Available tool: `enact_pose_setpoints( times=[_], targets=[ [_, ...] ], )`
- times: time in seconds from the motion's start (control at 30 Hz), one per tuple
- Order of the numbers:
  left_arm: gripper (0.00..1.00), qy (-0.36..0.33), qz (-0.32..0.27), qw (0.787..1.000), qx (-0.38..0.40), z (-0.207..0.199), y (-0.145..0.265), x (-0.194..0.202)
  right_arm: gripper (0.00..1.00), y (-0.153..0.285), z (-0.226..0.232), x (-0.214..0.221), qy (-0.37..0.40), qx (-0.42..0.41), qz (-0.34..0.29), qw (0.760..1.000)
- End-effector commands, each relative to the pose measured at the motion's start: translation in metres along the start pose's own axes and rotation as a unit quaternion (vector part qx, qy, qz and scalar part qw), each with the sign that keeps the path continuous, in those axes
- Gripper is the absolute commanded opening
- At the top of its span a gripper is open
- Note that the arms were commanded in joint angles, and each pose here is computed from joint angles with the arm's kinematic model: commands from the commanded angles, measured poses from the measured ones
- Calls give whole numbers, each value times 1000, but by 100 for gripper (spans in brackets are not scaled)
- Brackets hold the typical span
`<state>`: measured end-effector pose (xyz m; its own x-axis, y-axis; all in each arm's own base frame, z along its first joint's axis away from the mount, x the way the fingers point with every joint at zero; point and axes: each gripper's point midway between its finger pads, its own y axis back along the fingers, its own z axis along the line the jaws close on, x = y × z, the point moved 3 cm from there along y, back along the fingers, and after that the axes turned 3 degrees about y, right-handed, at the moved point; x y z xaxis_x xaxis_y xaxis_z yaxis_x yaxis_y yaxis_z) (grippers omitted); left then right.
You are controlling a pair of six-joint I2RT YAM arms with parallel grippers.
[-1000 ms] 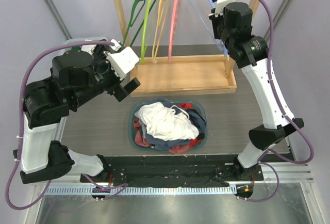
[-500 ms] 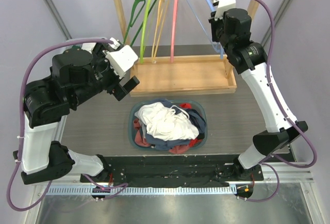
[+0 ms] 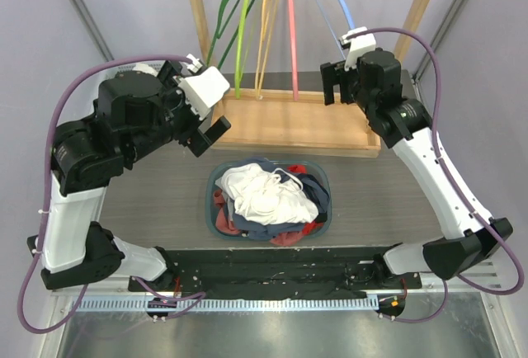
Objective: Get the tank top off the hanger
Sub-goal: Place the hanger at the clothesline, then reset both arms
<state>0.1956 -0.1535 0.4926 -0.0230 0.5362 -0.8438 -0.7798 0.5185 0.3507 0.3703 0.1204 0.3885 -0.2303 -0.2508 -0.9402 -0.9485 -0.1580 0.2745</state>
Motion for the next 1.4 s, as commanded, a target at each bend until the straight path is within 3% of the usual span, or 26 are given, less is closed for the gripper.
enact_pose_setpoints(
  times=[0.0, 0.4, 0.63, 0.67, 0.73, 0.93, 1.13, 1.37],
  targets=[
    [100, 12, -21, 1000, -3, 2, -1, -11, 100, 47, -4, -24, -32, -24, -50, 998],
    [100, 30, -27, 999, -20, 8, 1, -13, 100, 125, -13, -32, -55, -53, -76, 994],
    [100, 96, -47, 991, -85, 34, -5, -20, 100, 150, -37, -7, -73, 19, -65, 995],
    [100, 115, -32, 986, -117, 52, -8, -7, 100, 159, -40, -5, -75, 26, -71, 994],
    [100, 153, -50, 980, -116, 65, -8, -3, 100, 160, -39, 10, -109, 34, -58, 992],
    [100, 243, 8, 965, -102, 94, -19, 62, 100, 180, -41, 48, -150, 55, -36, 986],
    [100, 276, 68, 952, -117, 91, -30, 125, 100, 198, -42, 62, -161, 53, -51, 984],
    [100, 344, 92, 928, -110, 84, -42, 167, 100, 186, -35, 84, -180, 56, -21, 982]
  ],
)
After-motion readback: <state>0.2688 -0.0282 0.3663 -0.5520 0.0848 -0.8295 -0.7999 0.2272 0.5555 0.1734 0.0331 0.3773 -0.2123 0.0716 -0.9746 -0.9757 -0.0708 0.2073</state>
